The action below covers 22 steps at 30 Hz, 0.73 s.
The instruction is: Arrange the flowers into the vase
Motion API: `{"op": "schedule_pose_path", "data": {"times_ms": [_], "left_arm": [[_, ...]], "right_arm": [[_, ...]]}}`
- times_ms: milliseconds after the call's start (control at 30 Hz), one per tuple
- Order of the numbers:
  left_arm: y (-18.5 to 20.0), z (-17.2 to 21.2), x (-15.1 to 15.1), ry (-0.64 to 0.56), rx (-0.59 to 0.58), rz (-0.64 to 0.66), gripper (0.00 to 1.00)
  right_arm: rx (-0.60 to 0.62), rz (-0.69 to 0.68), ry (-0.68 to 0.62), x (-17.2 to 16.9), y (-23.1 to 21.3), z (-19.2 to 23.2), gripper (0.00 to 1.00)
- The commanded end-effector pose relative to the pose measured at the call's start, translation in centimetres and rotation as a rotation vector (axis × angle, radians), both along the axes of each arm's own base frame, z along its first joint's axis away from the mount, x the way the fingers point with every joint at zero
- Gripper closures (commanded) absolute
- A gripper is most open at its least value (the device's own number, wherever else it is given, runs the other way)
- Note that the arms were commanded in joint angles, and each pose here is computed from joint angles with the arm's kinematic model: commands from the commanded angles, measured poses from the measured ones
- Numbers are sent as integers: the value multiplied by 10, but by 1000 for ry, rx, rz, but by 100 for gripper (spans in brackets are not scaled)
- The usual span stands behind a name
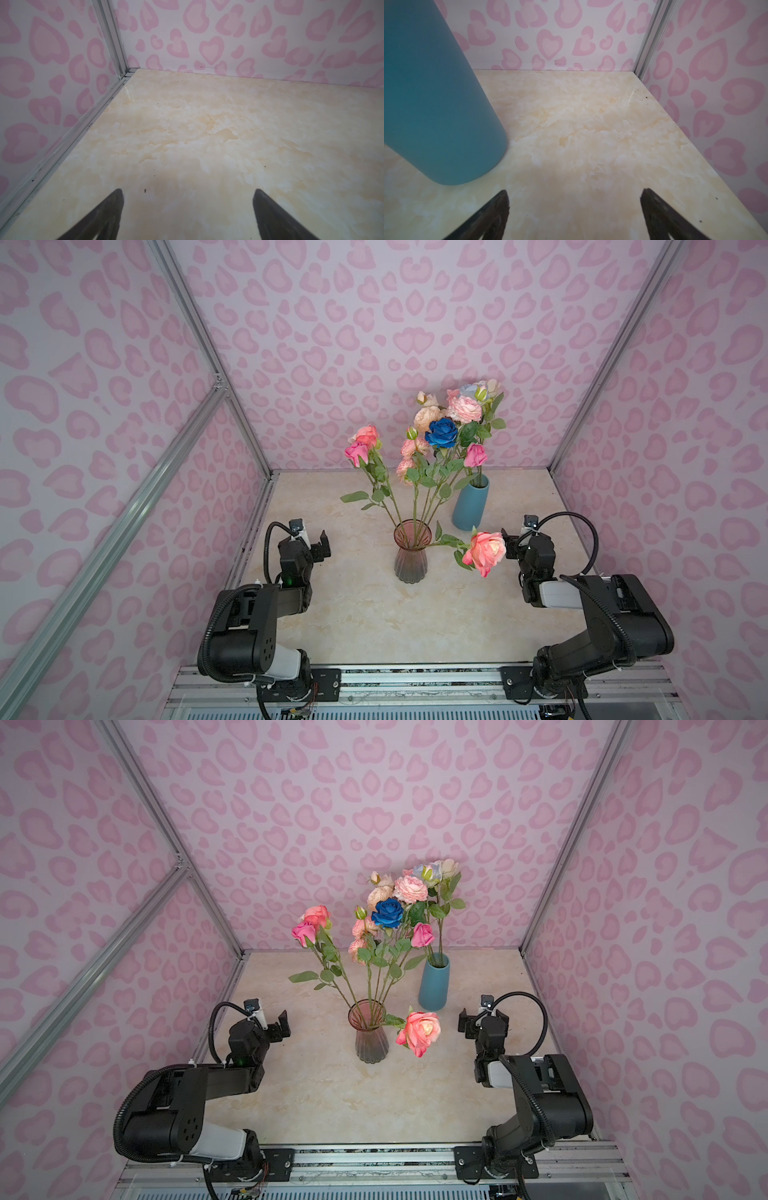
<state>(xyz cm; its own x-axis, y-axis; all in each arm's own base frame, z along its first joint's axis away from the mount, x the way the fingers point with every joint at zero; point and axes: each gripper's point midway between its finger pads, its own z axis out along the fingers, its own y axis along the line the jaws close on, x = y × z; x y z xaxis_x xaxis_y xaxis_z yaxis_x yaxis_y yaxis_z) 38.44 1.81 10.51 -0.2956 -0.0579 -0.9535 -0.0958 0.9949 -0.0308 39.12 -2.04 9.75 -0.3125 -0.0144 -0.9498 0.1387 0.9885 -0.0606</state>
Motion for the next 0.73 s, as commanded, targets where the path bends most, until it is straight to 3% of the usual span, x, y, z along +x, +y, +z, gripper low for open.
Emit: {"op": "schedule_pose_path", "data": {"times_ms": [0, 700], "left_arm": [[-2, 11, 5, -42, 5, -14, 2], [-2, 10, 5, -38, 5, -13, 2]], "right_arm": [[9, -1, -2, 0, 0, 0, 0], [10, 0, -3, 0, 1, 0, 0]]}}
